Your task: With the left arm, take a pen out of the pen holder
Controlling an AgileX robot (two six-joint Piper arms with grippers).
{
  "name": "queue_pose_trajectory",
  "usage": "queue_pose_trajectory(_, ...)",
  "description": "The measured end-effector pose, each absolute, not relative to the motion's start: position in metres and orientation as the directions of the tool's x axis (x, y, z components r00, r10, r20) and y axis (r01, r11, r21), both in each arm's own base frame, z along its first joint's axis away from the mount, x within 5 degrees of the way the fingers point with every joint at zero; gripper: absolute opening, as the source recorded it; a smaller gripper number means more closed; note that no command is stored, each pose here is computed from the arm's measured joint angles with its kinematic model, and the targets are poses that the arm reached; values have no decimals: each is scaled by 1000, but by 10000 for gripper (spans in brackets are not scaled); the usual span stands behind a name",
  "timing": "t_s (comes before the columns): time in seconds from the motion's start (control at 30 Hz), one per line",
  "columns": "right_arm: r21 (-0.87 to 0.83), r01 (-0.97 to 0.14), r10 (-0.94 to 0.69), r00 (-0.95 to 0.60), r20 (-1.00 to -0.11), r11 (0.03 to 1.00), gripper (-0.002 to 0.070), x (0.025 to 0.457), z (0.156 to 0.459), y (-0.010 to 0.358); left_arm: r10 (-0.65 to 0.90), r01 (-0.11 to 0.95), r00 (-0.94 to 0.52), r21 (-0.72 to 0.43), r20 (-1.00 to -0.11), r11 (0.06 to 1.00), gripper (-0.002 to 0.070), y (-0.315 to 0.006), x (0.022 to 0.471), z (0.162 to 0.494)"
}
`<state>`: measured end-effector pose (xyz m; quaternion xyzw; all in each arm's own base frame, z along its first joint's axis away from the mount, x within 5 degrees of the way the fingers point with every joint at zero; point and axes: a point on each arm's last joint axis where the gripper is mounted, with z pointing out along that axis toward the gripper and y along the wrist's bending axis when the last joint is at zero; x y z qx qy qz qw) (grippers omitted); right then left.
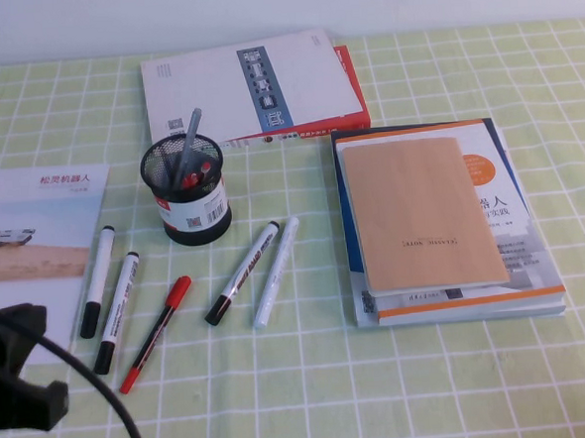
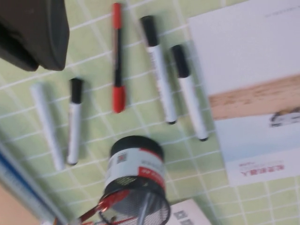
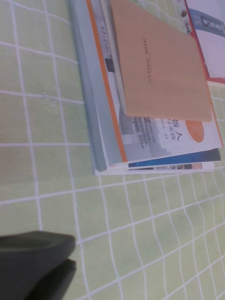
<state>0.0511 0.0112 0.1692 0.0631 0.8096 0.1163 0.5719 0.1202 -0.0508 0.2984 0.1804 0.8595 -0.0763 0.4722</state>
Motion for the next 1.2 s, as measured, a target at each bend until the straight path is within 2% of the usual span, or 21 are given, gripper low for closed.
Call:
queue_pose_trajectory(0.07, 260, -31, 235, -338, -911, 965, -15, 51, 169, 11, 277, 381, -478, 87, -834, 921, -2, -48, 119, 293)
queue_pose_trajectory(0.2, 260, -31, 235, -338, -911, 965, -15, 51, 169, 11, 179, 326, -511, 3, -841, 945, -2, -47, 120, 292)
queue_pose_trajectory(0.37, 260, -31, 235, -338, -911, 965, -15, 51, 169, 11, 159, 320, -469, 1, -869, 947, -2, -48, 121, 292)
queue_pose_trajectory(0.47, 269, -32, 243, -338, -909, 963, -15, 51, 169, 12, 127, 324, -363, 3, -923, 946, -2, -45, 119, 288)
queue_pose_trajectory(0.63, 284, -33, 257, -340, -905, 958, -15, 51, 169, 12, -9, 229, -168, -48, -986, 972, -2, -24, 96, 267)
queue_pose_trajectory(0.87, 289, -33, 261, -341, -903, 957, -15, 51, 169, 12, -59, 82, 29, -56, -998, 995, -3, -5, 65, 227)
queue_pose_trajectory(1.03, 293, -34, 265, -341, -902, 956, -15, 51, 169, 13, -71, 61, 72, -67, -995, 996, -3, -3, 57, 207)
queue_pose_trajectory(1.2, 295, -34, 266, -341, -901, 955, -15, 51, 169, 13, -71, 63, -5, -71, -997, 995, -3, -4, 57, 199)
